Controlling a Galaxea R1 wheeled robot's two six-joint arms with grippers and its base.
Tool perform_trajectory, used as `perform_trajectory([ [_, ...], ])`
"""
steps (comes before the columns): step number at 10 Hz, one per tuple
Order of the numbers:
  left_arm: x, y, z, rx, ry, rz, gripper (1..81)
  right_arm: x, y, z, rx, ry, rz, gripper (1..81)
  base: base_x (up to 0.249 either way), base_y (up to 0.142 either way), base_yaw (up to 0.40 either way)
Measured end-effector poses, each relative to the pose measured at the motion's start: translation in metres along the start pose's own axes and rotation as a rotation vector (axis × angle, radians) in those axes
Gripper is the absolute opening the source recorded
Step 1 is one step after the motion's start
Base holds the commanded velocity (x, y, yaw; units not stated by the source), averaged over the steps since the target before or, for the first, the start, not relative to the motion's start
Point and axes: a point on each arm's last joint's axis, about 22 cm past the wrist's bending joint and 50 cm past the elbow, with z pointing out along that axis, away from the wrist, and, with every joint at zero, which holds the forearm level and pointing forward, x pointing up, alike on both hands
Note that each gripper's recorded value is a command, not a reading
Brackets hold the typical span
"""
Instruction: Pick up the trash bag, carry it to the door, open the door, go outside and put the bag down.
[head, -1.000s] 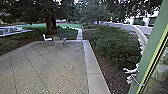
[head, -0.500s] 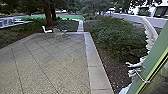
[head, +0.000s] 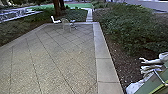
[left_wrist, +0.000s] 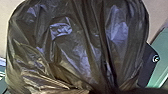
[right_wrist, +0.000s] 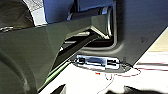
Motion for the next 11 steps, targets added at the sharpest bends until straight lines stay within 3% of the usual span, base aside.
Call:
perform_trajectory([
  [3, 0.039, 0.002, -0.014, -0.01, 0.039, -0.062, 1.0, 0.006, 0.001, 0.004, -0.015, -0.005, -0.008, 81.1, 0.0, 0.0, 0.0],
  [6, 0.075, 0.018, -0.027, -0.051, 0.088, -0.078, 1.0, 0.014, 0.001, 0.007, -0.033, -0.002, -0.036, 81.1, 0.0, 0.0, 0.0],
  [8, 0.086, 0.004, -0.049, -0.073, 0.155, -0.139, 1.0, 0.035, -0.002, 0.002, -0.05, -0.001, -0.108, 81.1, 0.0, 0.0, 0.0],
  [11, 0.093, -0.029, -0.075, -0.071, 0.225, -0.227, 1.0, 0.052, -0.008, 0.002, -0.069, -0.033, -0.191, 81.1, 0.0, 0.0, 0.0],
])
